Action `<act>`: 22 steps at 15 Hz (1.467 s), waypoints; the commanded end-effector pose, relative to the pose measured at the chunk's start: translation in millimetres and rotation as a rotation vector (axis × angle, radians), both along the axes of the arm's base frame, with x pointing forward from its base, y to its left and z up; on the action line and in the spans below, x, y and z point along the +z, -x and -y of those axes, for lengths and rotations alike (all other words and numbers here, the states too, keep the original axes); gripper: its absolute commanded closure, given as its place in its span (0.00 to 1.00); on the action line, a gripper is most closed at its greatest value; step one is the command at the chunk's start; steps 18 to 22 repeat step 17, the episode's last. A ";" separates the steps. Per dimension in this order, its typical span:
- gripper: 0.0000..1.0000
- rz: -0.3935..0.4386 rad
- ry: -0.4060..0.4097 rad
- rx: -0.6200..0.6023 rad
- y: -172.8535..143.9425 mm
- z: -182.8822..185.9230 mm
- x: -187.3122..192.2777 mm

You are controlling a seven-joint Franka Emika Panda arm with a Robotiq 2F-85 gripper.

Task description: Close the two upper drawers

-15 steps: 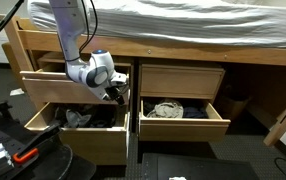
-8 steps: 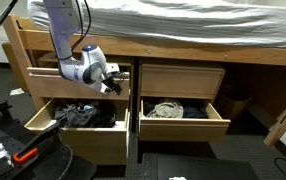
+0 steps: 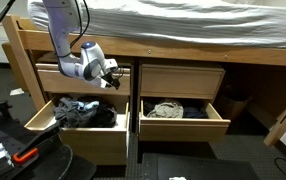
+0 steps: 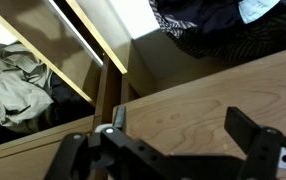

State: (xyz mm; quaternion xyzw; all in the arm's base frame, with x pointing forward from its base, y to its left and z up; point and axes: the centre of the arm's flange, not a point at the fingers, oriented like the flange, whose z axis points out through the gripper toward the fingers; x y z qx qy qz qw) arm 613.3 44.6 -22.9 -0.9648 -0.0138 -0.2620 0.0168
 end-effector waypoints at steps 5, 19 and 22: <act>0.00 0.029 0.059 0.128 -28.7 -49.7 -21.3; 0.00 0.083 0.072 0.258 -33.0 -106.9 -11.1; 0.00 0.083 0.072 0.258 -33.0 -106.9 -11.1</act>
